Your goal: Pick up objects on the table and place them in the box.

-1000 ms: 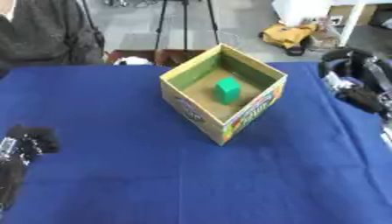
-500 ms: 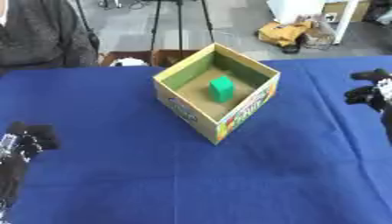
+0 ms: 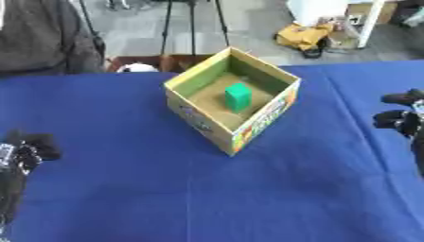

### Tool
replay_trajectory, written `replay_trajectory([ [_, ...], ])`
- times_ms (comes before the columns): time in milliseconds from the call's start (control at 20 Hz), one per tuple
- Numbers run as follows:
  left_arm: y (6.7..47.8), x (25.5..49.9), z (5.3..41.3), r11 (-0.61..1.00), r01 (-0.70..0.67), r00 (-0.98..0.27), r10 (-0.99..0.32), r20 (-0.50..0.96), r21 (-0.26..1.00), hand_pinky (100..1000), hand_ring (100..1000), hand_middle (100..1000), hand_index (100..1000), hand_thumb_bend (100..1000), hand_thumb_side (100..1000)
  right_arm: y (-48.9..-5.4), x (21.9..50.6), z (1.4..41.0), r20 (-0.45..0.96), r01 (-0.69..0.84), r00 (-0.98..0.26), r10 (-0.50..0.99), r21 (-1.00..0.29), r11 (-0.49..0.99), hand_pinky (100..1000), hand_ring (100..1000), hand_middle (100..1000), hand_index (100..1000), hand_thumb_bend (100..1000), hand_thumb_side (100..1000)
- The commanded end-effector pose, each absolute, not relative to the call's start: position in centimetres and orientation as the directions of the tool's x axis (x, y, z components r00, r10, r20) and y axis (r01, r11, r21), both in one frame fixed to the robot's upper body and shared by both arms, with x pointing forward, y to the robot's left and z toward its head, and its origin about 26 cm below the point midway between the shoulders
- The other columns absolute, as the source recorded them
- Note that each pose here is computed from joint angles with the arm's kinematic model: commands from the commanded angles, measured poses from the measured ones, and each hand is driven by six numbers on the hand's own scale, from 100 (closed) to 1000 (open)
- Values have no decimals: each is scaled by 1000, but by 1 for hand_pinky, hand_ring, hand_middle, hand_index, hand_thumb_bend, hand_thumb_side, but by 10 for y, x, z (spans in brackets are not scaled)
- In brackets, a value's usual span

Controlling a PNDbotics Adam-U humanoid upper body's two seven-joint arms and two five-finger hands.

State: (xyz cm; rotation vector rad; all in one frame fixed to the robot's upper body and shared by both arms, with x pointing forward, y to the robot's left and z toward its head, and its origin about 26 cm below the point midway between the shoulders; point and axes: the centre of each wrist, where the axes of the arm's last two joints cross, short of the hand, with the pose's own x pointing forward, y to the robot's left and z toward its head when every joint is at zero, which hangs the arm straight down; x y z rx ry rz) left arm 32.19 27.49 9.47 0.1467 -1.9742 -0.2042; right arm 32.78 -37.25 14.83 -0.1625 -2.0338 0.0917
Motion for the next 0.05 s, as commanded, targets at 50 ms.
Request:
replay_trajectory([
  [50, 278, 322, 103, 978, -25, -424, -198, 884, 207, 675, 612, 558, 707, 391, 990, -374, 326, 161, 863, 80, -477, 168, -147, 986, 608, 580, 691, 683, 100, 745],
])
